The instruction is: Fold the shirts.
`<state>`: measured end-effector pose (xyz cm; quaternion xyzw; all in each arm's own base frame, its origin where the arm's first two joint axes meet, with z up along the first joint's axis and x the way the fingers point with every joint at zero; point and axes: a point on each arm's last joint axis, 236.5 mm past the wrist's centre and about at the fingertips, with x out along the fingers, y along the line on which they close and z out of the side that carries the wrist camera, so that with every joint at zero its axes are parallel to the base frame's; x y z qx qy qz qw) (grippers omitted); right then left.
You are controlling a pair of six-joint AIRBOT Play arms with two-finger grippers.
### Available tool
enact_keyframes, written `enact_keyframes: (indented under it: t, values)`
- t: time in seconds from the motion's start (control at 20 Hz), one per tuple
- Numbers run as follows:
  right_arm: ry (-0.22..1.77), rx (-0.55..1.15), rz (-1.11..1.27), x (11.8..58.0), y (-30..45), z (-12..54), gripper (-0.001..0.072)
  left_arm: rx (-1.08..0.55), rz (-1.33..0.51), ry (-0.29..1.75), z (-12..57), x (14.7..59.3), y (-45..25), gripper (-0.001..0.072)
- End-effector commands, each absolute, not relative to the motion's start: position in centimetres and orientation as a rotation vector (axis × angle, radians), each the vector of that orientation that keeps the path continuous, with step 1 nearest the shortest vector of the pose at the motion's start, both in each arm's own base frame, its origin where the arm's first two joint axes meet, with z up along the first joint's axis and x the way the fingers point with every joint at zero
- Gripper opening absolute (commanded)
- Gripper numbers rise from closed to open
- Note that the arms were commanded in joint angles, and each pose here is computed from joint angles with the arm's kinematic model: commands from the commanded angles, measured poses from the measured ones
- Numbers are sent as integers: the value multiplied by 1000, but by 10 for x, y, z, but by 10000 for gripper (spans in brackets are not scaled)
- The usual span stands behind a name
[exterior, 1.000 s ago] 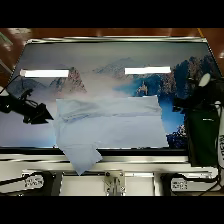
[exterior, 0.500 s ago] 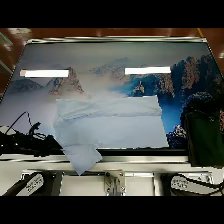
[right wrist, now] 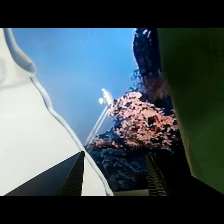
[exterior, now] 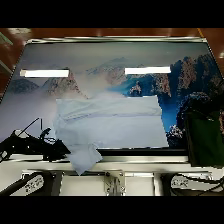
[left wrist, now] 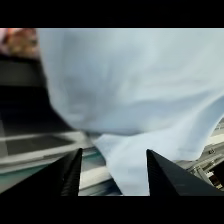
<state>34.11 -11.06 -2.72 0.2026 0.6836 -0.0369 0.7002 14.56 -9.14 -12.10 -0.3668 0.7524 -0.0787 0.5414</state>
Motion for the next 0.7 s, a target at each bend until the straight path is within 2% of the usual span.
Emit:
enact_keyframes:
  t: [0.0, 0.05, 0.1, 0.15, 0.2, 0.25, 0.35, 0.45, 0.65]
  values:
    - [1525, 455, -84, 343, -112, -33, 520, -862, -163, 1759, -132, 155, -97, 495]
    - [1526, 455, -84, 343, -111, -33, 521, -864, -154, 1749, -133, 158, -99, 371]
    - [1536, 458, -81, 340, -110, -35, 529, -861, -148, 1744, -134, 160, -99, 292]
    - [1561, 463, -71, 334, -107, -38, 642, -854, -152, 1745, -134, 160, -101, 192]
    - [1607, 462, -42, 321, -100, -46, 669, -852, -157, 1749, -133, 159, -101, 99]
    - [1676, 469, -3, 302, -91, -55, 669, -848, -169, 1753, -132, 158, -102, 42]
    - [1797, 495, 81, 264, -69, -75, 667, -830, -211, 1764, -130, 154, -104, 36]
    - [1828, 585, 205, 246, -36, -87, 596, -816, -246, 1768, -126, 151, -106, 36]
    - [1894, 645, 232, 213, -14, -109, 598, -796, -283, 1742, -114, 153, -108, 36]
